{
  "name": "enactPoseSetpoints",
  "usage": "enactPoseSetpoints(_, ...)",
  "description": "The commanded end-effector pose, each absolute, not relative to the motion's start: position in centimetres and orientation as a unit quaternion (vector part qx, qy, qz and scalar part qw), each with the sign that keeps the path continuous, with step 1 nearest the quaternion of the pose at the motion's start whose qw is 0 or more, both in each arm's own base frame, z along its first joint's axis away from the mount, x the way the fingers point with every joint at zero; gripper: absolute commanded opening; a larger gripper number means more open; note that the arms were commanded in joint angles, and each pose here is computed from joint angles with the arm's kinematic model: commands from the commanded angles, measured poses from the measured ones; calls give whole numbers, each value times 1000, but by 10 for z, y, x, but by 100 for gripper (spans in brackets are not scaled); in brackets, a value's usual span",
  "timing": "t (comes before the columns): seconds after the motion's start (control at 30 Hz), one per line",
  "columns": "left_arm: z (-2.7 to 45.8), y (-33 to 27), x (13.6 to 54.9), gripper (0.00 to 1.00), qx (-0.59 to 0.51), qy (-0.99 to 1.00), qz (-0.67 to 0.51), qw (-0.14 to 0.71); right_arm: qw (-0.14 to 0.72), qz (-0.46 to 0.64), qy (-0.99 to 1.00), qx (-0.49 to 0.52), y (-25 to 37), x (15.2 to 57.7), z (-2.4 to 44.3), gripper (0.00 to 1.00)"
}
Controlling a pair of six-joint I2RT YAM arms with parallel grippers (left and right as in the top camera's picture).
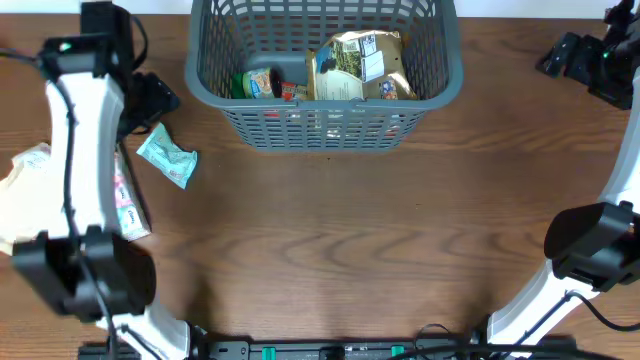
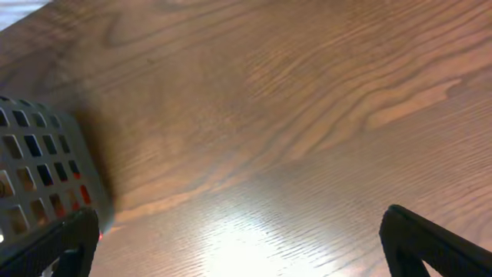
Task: Pack container
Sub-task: 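Move the left gripper to the mint-green wipes packet and grasp it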
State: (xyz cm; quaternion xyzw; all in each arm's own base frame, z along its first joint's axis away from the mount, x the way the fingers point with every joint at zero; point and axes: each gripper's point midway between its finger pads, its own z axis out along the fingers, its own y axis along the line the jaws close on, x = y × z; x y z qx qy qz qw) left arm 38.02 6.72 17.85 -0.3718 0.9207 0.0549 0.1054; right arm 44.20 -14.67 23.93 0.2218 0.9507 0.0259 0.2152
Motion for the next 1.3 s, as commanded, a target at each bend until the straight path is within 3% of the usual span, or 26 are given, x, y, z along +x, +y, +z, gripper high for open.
enactPoseSetpoints(0.0, 149, 67, 388, 98, -395, 914, 53, 70, 211, 27, 952, 221, -149, 442, 234, 99)
enactPoseSetpoints(0.2, 105, 64, 402, 98, -390, 919, 49, 36, 212, 25, 954, 212, -149, 443, 235, 99)
enactPoseSetpoints(0.5, 84, 65, 416, 98, -395, 916, 44, 54, 211, 19, 955, 206, -151, 442, 235, 99)
enactPoseSetpoints(1.27, 17, 75, 388, 98, -413, 909, 51, 30, 206, 20, 957, 203, -150, 440, 233, 99)
